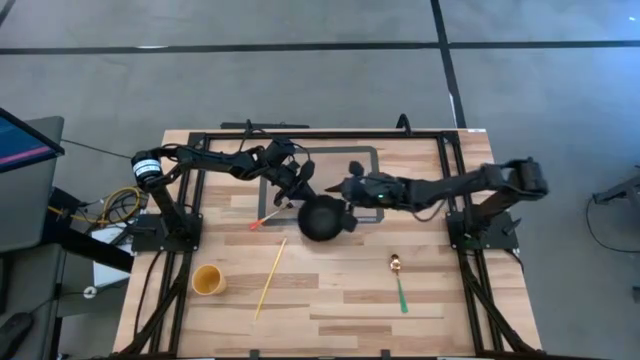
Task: Pick & Place Utensil
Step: Put the black bowl on the transparent silicone mat
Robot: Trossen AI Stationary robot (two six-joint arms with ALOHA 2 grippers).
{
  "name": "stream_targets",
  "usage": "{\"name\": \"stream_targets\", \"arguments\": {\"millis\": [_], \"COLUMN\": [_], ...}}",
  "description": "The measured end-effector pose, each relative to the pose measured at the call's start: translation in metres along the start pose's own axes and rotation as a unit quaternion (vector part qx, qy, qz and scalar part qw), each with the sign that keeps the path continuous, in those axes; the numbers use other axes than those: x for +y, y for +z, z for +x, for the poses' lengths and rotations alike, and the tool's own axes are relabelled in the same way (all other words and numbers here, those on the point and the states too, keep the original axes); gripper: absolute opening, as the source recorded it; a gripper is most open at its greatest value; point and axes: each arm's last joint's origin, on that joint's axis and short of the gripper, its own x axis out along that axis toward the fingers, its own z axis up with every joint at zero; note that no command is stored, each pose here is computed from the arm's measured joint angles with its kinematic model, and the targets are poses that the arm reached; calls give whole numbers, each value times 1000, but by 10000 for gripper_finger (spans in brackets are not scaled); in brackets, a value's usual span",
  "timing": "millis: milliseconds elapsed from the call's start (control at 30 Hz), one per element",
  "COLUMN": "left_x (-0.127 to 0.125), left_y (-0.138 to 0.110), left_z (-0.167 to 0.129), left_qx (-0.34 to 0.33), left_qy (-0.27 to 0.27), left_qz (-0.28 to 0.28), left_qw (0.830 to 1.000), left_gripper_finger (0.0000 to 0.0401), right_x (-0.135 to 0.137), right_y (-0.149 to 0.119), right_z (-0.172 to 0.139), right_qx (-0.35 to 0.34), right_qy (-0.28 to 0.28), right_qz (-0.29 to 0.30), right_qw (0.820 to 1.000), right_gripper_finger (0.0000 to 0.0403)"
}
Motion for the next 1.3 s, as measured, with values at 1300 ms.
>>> {"name": "stream_targets", "arguments": {"millis": [1300], "left_x": [2], "left_y": [-97], "left_z": [-95], "left_qx": [-108], "left_qy": [-83], "left_qz": [624], "left_qw": [769], "left_gripper_finger": [98], "right_x": [-10], "right_y": [-44], "right_z": [28], "right_qx": [229], "right_qy": [-29], "right_qz": [106], "right_qw": [967], "right_gripper_finger": [159]}}
